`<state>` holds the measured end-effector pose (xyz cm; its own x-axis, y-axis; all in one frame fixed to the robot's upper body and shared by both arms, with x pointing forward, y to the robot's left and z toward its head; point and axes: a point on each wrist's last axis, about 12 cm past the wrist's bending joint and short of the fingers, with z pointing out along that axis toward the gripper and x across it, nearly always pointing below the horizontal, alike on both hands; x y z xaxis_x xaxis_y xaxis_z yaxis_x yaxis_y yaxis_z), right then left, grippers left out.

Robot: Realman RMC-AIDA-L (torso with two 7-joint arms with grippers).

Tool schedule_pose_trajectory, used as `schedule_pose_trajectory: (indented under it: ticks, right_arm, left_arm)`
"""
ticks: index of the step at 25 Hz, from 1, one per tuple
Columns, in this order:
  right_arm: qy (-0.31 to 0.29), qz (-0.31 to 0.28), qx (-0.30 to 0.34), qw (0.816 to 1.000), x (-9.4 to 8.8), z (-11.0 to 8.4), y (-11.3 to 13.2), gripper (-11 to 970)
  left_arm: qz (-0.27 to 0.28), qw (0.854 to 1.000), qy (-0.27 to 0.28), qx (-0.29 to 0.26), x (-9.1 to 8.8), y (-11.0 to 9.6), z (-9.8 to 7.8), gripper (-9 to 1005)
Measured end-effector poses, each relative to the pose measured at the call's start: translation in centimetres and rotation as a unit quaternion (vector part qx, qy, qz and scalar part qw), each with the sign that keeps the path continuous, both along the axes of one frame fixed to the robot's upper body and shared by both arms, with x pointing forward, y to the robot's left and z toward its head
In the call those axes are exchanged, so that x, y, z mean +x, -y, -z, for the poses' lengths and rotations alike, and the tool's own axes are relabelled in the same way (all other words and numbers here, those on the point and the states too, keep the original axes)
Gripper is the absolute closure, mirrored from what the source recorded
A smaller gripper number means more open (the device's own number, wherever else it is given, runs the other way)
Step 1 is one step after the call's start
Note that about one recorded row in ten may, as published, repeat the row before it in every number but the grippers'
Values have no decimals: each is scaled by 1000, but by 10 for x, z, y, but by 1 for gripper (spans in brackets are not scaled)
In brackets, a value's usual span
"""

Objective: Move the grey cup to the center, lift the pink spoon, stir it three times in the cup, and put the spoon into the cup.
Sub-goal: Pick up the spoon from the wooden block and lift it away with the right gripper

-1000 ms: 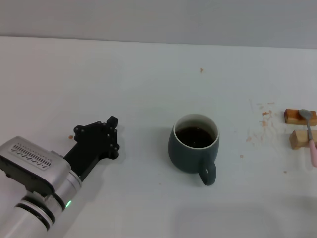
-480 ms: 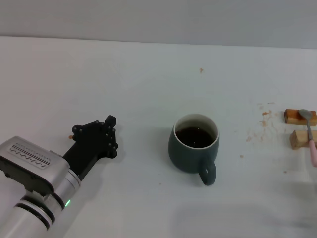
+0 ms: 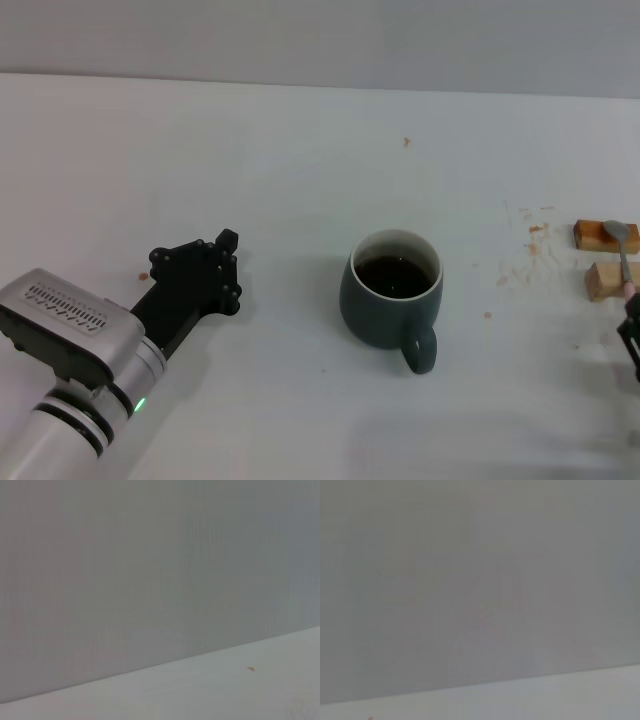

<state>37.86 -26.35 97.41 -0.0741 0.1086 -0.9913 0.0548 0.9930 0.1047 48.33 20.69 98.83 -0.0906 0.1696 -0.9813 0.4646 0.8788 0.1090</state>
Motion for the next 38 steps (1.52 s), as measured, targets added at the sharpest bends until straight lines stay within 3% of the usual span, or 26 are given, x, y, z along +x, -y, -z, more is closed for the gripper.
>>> schedule_pose_trajectory:
  ticks: [18,38]
  right_arm:
    - [-21,-19,7,1000,14,3,-8,269]
    - [-24,-21,13,999,13,4,-11,281]
  left_arm:
    - [5,1000,5,9,9,0,-2,997]
    - [-10,1000,12,6,14,-4,-5,997]
